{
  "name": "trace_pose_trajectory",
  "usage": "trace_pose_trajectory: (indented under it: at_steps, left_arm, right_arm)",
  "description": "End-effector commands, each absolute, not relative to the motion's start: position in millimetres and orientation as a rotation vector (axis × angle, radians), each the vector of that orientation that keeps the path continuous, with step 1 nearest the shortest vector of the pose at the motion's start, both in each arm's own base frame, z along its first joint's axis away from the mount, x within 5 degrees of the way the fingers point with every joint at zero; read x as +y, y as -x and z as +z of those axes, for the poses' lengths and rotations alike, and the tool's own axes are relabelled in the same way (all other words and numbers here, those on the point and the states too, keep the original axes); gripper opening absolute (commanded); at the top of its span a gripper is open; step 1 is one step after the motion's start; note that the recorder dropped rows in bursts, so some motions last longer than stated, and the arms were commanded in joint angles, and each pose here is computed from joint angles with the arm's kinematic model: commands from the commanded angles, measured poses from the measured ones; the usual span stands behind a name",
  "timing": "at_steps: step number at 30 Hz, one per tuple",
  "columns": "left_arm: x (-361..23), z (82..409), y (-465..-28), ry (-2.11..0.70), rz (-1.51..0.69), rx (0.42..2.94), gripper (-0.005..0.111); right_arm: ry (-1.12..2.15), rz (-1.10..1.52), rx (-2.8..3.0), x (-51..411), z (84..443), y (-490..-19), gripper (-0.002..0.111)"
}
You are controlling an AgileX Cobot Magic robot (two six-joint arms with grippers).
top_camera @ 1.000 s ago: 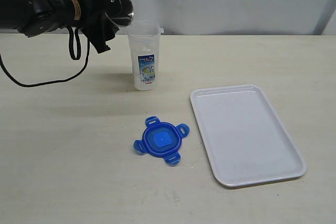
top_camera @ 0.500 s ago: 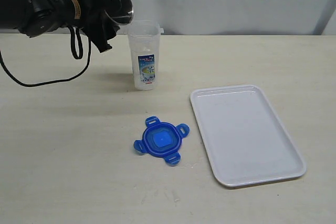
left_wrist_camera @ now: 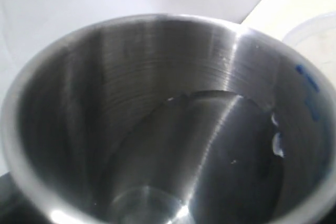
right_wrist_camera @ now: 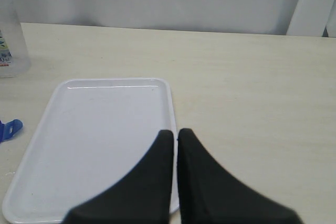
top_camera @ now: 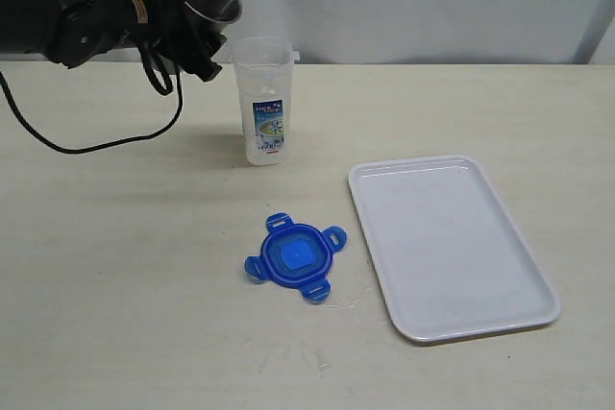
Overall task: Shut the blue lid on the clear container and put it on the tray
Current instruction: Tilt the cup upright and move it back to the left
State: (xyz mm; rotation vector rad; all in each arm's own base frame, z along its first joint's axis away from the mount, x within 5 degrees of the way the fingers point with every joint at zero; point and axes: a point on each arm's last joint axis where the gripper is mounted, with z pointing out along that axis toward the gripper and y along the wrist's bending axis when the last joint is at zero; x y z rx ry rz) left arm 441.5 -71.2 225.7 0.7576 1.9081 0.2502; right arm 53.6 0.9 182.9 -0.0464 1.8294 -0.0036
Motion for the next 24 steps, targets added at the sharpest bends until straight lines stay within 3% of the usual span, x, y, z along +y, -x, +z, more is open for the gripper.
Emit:
trace_pose_trajectory:
  at_steps: [1,5,15,24]
  left_arm:
    - [-80,241,-444,-0.595,0.122,1.859,0.0]
    - [-79,245,-445,-0.418,-0.011,1.86,0.0]
    - [-82,253,-448,-0.287,-0.158,1.771,0.0]
    - [-53,207,-471,-0.198,-0.233,1.691,0.0]
  right_arm:
    - [0.044,-0.009,1.826,1,182,-53,0.004]
    - [0.044,-0.009,1.826,1,182,-53,0.004]
    - [0.044,-0.009,1.826,1,182,-53,0.004]
    - [0.044,-0.009,1.826,1,182,-53,0.004]
